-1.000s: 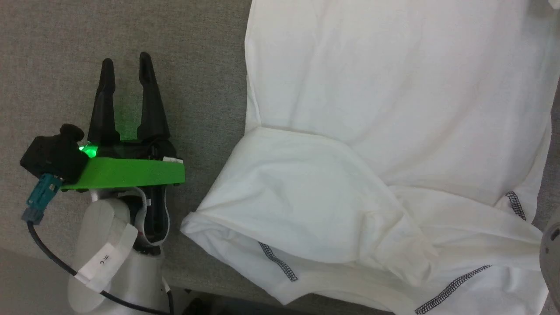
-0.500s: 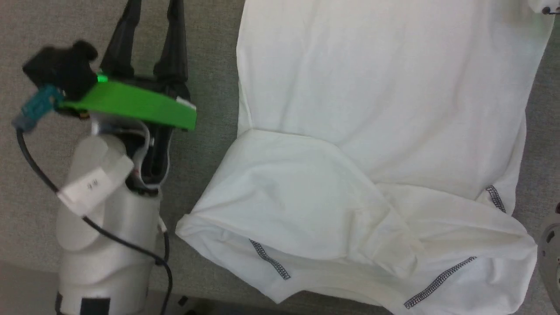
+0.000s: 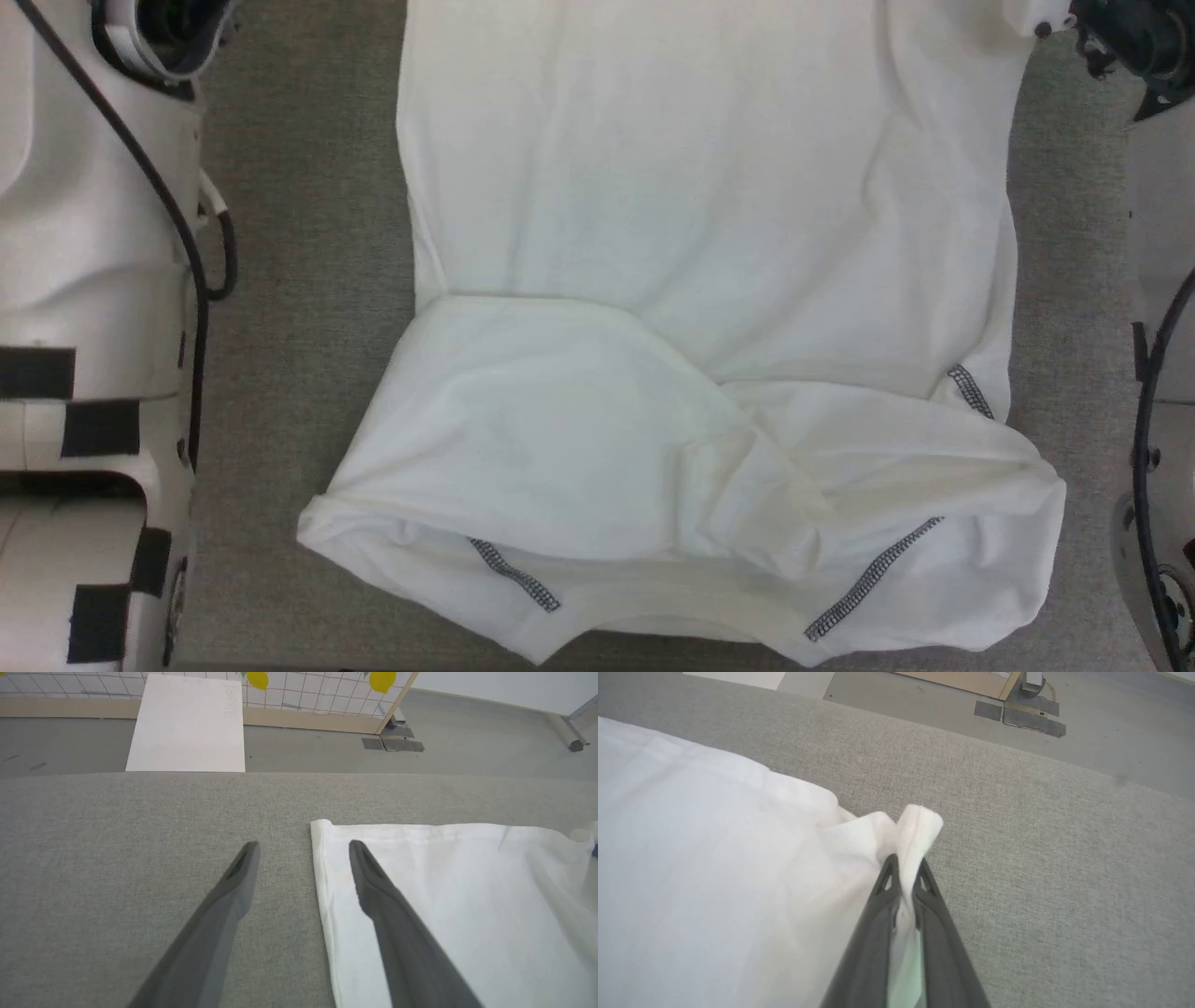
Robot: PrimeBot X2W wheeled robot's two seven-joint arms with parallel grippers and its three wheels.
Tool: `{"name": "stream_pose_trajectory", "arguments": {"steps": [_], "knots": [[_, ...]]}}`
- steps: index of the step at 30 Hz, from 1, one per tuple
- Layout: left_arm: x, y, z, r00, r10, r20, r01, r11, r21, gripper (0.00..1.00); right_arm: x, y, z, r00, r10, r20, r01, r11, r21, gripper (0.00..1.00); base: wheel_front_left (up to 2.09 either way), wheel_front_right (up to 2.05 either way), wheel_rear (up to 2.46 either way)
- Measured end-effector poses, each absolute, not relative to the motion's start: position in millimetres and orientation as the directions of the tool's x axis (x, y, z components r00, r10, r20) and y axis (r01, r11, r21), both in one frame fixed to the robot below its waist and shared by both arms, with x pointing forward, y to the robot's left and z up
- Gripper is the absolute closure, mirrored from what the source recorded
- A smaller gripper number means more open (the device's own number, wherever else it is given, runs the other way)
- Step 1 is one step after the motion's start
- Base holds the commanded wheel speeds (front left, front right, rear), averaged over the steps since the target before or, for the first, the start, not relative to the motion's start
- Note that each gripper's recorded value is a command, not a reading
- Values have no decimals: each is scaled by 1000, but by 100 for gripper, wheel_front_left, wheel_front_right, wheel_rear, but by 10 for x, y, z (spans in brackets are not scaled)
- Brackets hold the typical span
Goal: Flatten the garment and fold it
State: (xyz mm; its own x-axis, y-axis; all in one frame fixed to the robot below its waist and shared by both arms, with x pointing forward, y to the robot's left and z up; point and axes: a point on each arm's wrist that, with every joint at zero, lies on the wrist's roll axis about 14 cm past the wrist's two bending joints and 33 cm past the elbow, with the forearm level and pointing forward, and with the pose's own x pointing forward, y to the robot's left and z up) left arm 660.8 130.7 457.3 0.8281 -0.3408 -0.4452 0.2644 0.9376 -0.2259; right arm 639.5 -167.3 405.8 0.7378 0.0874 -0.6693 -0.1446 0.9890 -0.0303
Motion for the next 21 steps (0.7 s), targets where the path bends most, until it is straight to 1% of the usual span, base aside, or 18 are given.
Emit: {"name": "stream_pose_trajectory", "arguments": {"steps": [8, 14, 21], "knots": [[6834, 1038, 4253, 764, -364, -533, 309, 931, -192, 0, 6408, -1564, 3941, 733, 138, -666, -198, 980, -15, 100, 0, 0, 0], [6848, 988, 3839, 715, -357, -601, 306, 933, -191, 0, 6399, -1627, 3807, 727, 141, -672, -204, 979, -16, 100, 0, 0, 0], [6935, 997, 3678, 708, -350, -613, 299, 935, -189, 0, 6412, -1695, 3707, 726, 137, -674, -203, 979, -20, 100, 0, 0, 0]]}}
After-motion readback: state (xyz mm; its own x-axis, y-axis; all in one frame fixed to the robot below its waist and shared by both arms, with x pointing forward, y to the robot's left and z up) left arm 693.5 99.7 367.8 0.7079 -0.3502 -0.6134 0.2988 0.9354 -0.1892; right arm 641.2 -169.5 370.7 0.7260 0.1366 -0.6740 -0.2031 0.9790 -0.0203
